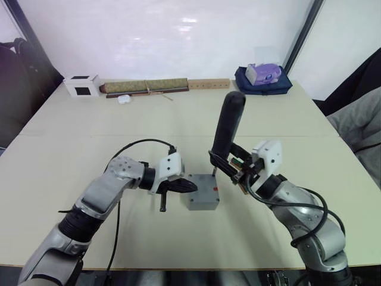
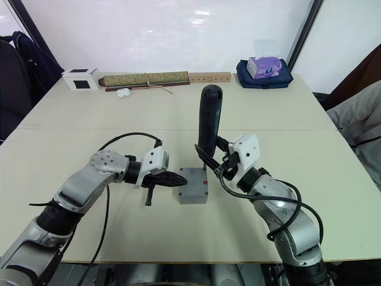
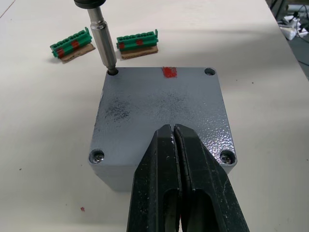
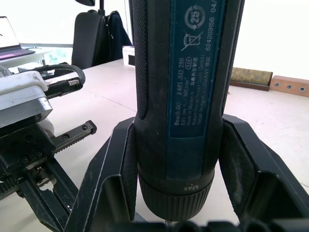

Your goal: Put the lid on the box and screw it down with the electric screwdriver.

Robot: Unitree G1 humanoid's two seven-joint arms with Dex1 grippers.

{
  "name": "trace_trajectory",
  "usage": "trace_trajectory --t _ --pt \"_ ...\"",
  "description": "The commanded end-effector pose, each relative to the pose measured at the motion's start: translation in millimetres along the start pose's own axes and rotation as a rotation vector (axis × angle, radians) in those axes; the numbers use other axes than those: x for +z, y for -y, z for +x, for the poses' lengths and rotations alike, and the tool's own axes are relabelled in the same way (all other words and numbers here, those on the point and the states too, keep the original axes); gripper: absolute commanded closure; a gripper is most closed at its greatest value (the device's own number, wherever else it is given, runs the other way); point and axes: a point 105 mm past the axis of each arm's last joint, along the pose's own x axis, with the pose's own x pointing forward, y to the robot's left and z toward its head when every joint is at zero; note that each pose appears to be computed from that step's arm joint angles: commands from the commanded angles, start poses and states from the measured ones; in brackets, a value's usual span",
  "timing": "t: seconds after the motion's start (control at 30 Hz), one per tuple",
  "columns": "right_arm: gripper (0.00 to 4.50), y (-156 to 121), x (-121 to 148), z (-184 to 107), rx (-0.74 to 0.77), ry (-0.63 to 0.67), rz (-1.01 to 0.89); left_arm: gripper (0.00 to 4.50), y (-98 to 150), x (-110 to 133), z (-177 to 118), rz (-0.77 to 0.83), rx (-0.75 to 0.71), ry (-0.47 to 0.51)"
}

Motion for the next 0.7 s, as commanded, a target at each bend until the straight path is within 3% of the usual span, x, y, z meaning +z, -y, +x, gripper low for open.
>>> trace_trajectory --t 0.03,0.23,0.33,0.5,0.63,0.7 --pt "2.72 3 -28 -5 0.013 -0.132 0.055 4.5 3 -4 3 -0.01 -0.012 -0.01" --pt "2.72 12 21 4 0.05 -0.028 -0.022 4.5 1 -4 4 -0.016 -0.005 -0.003" --pt "2.72 16 64 8 0.089 0.059 -0.045 4.5 -8 3 0 -0.062 0.028 0.043" --pt "2.72 46 127 -1 0.104 0.157 0.162 4.5 -33 44 -28 -0.17 0.098 0.281" --pt "2.72 77 118 -24 0.029 -0.065 0.253 4.5 -30 57 -42 -0.147 0.068 0.298" --pt "2.72 89 90 -48 -0.029 -0.333 0.242 4.5 -24 62 -47 -0.108 0.03 0.278"
